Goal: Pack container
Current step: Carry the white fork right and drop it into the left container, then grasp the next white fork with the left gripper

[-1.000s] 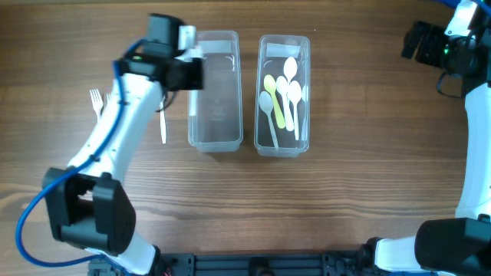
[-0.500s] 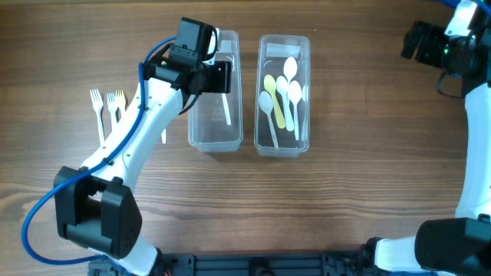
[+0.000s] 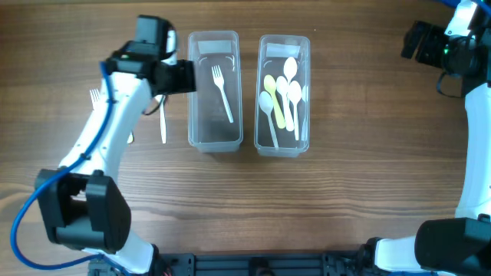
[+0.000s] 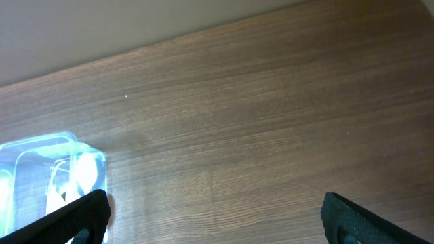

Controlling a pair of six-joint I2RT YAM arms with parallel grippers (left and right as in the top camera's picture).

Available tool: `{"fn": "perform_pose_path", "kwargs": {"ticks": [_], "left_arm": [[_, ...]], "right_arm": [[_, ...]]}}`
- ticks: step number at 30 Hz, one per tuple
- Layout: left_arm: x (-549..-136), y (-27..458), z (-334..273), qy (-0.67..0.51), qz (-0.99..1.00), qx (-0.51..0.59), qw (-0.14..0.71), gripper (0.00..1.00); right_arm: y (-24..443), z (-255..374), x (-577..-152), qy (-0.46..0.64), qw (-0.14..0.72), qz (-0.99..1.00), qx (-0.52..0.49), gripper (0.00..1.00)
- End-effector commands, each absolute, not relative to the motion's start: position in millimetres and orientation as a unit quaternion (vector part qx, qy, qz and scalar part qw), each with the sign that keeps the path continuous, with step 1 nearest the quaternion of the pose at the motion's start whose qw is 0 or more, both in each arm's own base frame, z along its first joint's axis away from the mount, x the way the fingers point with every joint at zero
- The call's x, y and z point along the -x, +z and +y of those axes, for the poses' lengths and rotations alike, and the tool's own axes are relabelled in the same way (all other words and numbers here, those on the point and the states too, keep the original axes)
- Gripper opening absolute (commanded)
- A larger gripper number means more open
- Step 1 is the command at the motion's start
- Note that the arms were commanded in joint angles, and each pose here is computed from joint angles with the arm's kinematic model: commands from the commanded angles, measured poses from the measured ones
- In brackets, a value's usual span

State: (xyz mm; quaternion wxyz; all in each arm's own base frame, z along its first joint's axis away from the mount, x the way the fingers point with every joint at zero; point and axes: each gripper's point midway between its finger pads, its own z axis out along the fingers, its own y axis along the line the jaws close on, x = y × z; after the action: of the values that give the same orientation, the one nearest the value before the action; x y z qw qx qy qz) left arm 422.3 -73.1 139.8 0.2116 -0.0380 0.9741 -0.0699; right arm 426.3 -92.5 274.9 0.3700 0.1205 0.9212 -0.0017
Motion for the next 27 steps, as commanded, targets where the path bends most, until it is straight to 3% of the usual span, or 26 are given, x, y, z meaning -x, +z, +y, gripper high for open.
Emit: {"fn": "perform_pose_path", "kwargs": {"ticks": [1, 12, 16, 27], "left_arm": [[-419.7, 143.6, -24.4, -0.050, 0.972, 0.102, 0.206, 0.71], [-414.5, 86.1, -0.8, -0.037, 0.974, 0.115, 0.192, 0.75], [-419.4, 67.1, -0.7, -0.036, 0.975, 0.115, 0.186, 0.69], [-416.9, -0.9, 3.7, -0.017, 0.985, 0.119, 0.124, 0.70]], "right_arm": [[273.7, -90.9, -428.2, -0.001, 0.370, 0.922, -0.114, 1.00], [273.7, -90.9, -428.2, -0.001, 0.370, 0.922, -0.114, 1.00], [273.7, -90.9, -428.2, -0.001, 0.370, 0.922, -0.114, 1.00], [273.7, -90.9, -428.3, -0.001, 0.370, 0.922, -0.114, 1.00]]}}
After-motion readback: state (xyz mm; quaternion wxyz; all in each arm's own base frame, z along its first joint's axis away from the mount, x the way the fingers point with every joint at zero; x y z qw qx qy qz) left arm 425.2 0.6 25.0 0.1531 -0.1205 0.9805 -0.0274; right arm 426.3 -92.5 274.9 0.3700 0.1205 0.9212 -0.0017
